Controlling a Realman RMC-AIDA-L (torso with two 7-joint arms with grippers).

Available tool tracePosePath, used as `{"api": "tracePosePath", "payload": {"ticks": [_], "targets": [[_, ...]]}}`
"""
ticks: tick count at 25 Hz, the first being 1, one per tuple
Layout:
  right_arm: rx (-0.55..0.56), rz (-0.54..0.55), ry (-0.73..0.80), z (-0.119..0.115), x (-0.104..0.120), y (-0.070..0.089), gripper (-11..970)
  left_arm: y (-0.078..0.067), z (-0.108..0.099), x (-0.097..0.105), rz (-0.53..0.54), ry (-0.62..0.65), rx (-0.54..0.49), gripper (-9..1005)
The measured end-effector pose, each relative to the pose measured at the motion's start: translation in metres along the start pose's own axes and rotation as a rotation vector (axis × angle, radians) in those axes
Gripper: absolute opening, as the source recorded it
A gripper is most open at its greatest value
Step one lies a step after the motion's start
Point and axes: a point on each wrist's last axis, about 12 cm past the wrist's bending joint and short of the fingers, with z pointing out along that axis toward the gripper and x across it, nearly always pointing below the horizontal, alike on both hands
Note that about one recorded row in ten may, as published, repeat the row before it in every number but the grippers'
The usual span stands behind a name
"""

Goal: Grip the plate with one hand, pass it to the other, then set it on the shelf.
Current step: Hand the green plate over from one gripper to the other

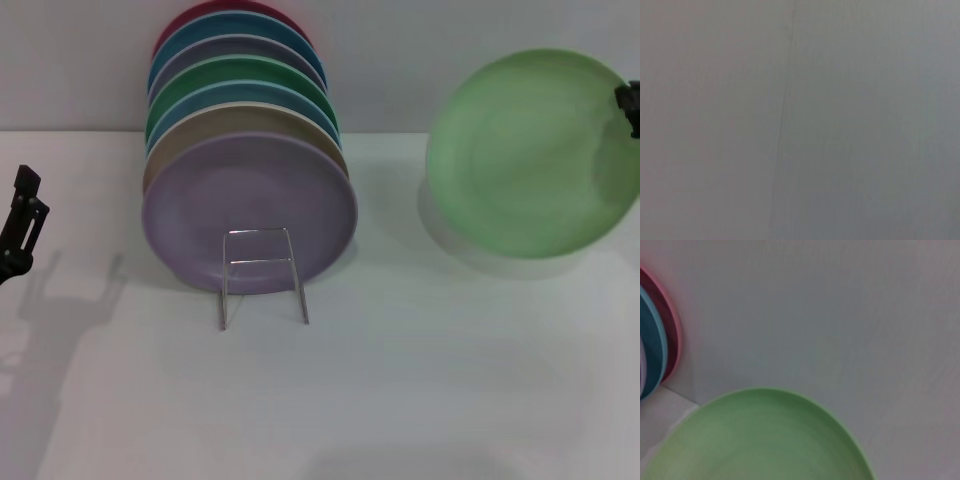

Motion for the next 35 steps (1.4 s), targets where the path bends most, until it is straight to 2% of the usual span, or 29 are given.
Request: {"api": "tracePosePath", "payload": {"ticks": [4,8,18,24,29,35], "targets": [[0.046,-0.057,-0.023,0.004,-0.001,0.004,18,0.0,0.0,0.0,0.0,-0.002,-0.002,786],[0.067,-0.12,-0.061,0.013,0.0,0.018,19,0.0,0.001,0.0,0.0,-0.002,-0.002,786],[0.14,-0.234,-0.158,0.021,0.009,0.04,19,0.0,0.0,0.0,0.0,-0.003,-0.004,785],[0.187,-0.235,-0.214,0.025,0.019,0.045,18,0.001,-0.001,0.0,0.0,-0.003,-0.005,785],[0.224,-0.238,-0.274,0.03,0.034,0.055,18,0.0,-0.002,0.0,-0.003,-0.003,-0.006,785],[0.256,-0.172,-0.341,0.037,0.049,0.064,19,0.0,-0.001,0.0,-0.004,-0.003,-0.005,785]]}}
